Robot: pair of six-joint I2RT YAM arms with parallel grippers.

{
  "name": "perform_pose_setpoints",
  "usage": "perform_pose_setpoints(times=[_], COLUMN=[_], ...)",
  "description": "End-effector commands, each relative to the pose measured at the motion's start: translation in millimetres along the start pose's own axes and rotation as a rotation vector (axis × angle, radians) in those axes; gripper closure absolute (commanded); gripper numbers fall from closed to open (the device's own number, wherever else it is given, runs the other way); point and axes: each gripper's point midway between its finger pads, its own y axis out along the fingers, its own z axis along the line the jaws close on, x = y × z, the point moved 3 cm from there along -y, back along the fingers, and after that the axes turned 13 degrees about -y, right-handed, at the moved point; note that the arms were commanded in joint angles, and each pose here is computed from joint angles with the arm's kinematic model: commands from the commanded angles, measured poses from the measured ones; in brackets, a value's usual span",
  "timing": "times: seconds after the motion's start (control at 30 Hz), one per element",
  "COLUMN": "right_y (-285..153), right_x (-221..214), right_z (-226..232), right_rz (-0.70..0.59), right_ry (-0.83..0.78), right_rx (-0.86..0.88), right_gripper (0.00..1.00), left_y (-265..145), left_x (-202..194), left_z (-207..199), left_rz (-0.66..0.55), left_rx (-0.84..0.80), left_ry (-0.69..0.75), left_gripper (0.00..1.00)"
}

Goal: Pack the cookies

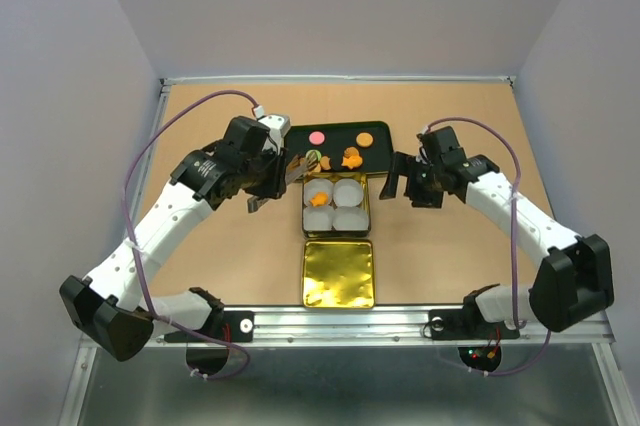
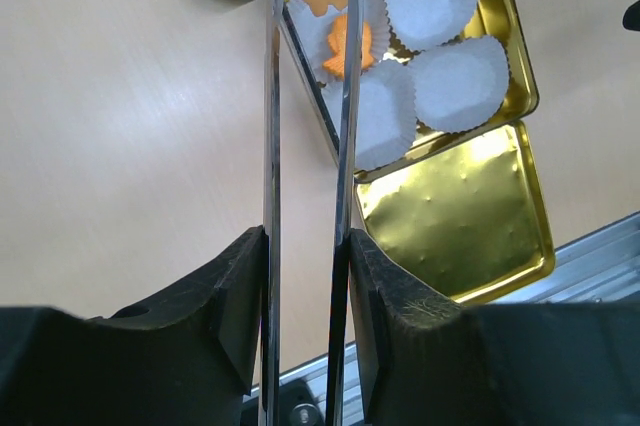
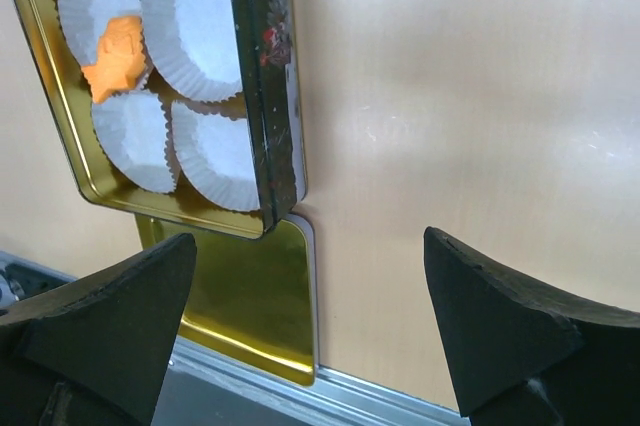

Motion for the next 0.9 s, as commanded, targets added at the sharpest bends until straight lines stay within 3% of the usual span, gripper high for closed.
perform_pose_setpoints(times=[0.0,0.37,0.87], right_y=[-12,-53,-51], right_x=[7,1,-17], right_z=[-9,-14,-33], right_rz=[-0.135,-0.434,-0.483], right_ry=[0.053,0.149,0.2], right_rx=[-0.058,-0.026,-0.092], right_gripper=[0.0,0.0,0.0], left_y=[-7,0,6], left_x=[-6,-33,-66], left_z=[-7,-11,-21], left_rz=[-0.016,0.036,0.126], left_rx=[-0.07,-0.119,-0.103], left_ry=[0.03,0.023,0.042], left_gripper=[0.69,0.69,0.69])
